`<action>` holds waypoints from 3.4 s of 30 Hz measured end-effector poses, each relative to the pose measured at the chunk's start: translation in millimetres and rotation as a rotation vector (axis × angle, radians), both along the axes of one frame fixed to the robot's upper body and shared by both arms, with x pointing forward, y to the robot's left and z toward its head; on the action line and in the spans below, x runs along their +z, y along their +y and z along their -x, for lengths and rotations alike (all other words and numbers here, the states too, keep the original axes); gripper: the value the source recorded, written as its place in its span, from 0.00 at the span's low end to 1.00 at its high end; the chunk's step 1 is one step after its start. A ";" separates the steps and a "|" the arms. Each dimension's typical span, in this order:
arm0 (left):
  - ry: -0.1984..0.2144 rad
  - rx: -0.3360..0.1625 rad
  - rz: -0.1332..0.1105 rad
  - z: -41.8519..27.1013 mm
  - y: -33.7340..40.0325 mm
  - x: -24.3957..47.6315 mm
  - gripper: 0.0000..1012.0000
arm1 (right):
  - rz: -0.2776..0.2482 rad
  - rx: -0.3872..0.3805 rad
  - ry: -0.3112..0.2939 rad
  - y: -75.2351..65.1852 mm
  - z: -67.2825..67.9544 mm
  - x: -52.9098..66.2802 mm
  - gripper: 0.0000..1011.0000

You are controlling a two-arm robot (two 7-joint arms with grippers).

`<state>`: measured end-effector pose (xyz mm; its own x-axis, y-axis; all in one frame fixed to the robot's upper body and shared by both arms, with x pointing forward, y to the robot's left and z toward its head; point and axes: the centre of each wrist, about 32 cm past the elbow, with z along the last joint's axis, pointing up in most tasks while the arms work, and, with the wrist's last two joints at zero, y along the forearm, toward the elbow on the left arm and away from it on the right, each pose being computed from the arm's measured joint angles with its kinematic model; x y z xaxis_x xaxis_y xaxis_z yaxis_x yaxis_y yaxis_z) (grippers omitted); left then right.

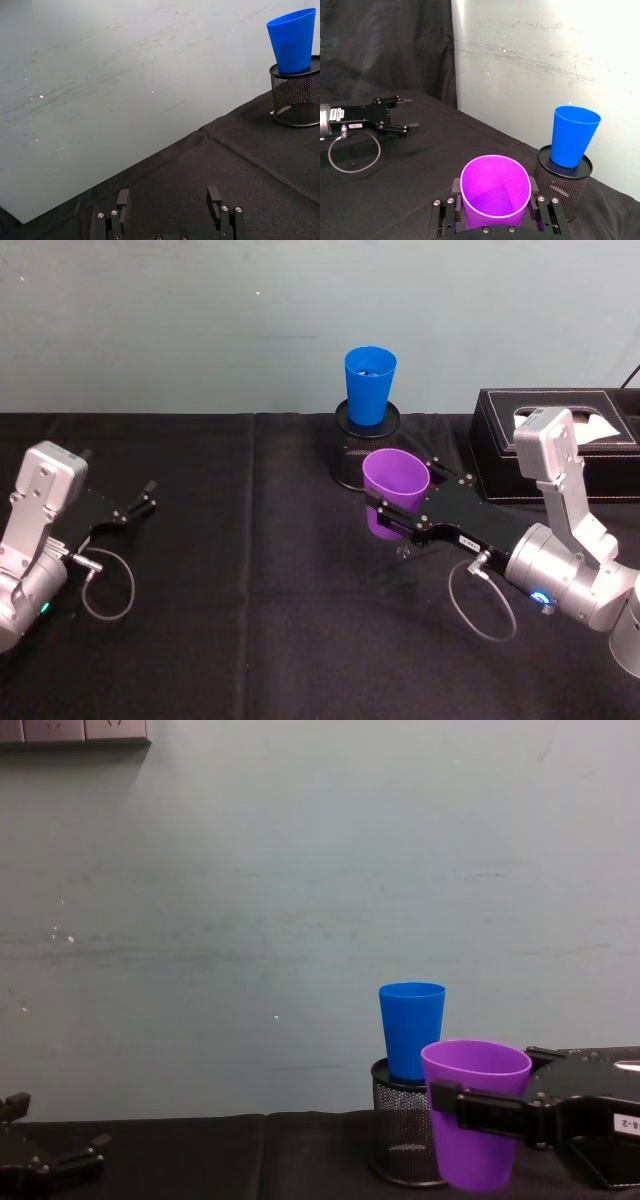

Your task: Pick up one cup with a gripper and tap it against the other cup.

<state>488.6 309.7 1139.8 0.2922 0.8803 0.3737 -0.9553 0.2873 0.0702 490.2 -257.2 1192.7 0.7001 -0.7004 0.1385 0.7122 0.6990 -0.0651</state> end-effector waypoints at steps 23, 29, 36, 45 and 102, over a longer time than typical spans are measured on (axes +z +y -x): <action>0.000 0.000 0.000 0.0 0.0 0.0 0.99 | 0.000 0.000 0.000 0.0 0.0 0.0 0.73; 0.000 0.000 0.000 0.0 0.0 0.0 0.99 | 0.000 0.000 0.000 0.0 0.0 0.0 0.73; 0.000 0.000 0.000 0.0 0.0 0.0 0.99 | 0.000 0.000 0.000 0.0 0.0 0.0 0.73; 0.000 0.000 0.000 0.0 0.0 0.0 0.99 | 0.000 0.000 0.000 0.0 0.0 0.0 0.73; 0.000 0.000 0.000 0.0 0.0 0.0 0.99 | -0.061 -0.092 0.138 21.8 -94.3 21.3 0.73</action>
<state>488.6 309.6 1139.8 0.2923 0.8803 0.3737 -0.9552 0.2874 0.0703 584.5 -235.4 1214.1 0.6421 -0.7667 0.0006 0.7606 0.6369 -0.1260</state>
